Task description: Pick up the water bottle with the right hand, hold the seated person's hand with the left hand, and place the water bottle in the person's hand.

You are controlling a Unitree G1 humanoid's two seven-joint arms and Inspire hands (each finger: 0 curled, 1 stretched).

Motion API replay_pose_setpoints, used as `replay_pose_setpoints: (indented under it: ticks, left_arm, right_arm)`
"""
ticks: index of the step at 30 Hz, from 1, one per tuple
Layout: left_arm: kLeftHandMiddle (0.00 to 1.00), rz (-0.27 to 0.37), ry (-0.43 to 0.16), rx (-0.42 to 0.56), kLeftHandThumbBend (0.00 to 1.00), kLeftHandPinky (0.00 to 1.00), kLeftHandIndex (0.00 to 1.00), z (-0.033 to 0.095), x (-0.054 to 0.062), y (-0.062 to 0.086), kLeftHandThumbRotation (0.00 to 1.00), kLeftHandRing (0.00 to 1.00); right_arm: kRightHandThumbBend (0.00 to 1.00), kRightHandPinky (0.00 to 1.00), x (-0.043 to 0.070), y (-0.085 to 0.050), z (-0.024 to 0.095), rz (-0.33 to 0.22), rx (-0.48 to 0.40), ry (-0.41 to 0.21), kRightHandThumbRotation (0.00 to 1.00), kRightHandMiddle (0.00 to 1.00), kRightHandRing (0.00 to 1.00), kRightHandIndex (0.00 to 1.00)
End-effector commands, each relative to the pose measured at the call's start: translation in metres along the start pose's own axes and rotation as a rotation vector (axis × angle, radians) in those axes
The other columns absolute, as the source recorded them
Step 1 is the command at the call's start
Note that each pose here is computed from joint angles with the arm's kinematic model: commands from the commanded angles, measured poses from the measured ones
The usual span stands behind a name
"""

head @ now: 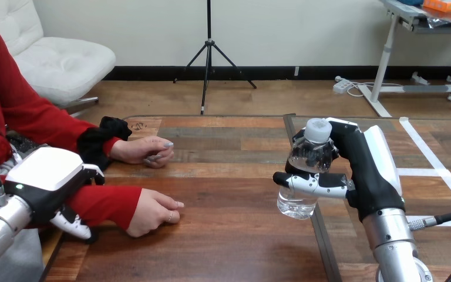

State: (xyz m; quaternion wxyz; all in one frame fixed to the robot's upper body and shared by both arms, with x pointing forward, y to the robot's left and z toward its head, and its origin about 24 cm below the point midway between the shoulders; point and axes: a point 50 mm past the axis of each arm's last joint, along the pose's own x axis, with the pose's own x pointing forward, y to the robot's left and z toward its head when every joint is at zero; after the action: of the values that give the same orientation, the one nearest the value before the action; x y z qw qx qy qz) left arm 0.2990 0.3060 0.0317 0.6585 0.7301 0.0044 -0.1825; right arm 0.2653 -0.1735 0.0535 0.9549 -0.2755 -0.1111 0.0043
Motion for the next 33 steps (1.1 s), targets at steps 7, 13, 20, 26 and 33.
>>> replay_pose_setpoints:
  ticks: [7,13,20,26,33]
  left_arm:
    - [0.55,0.145,-0.013,-0.100,0.85,0.48,0.59,0.010,0.017,0.024,0.32,0.51]
    - [0.52,0.157,-0.019,-0.124,0.85,0.45,0.57,0.014,0.019,0.024,0.34,0.48]
    - [0.51,0.169,-0.034,-0.156,0.84,0.43,0.55,0.019,0.021,0.024,0.34,0.46]
    - [0.50,0.177,-0.043,-0.173,0.82,0.39,0.53,0.022,0.023,0.024,0.32,0.44]
    - [0.48,0.199,-0.060,-0.200,0.79,0.35,0.51,0.027,0.024,0.024,0.26,0.41]
  right_arm:
    - [0.83,0.34,0.016,-0.012,0.025,-0.064,0.032,-0.113,0.00,0.46,0.39,0.50]
    - [0.82,0.33,0.017,-0.011,0.025,-0.060,0.040,-0.116,0.00,0.46,0.39,0.50]
    - [0.82,0.33,0.018,-0.009,0.026,-0.055,0.043,-0.111,0.00,0.46,0.39,0.50]
    - [0.82,0.33,0.018,-0.008,0.025,-0.053,0.045,-0.114,0.00,0.46,0.39,0.50]
    - [0.82,0.33,0.019,-0.006,0.026,-0.050,0.048,-0.111,0.00,0.46,0.39,0.50]
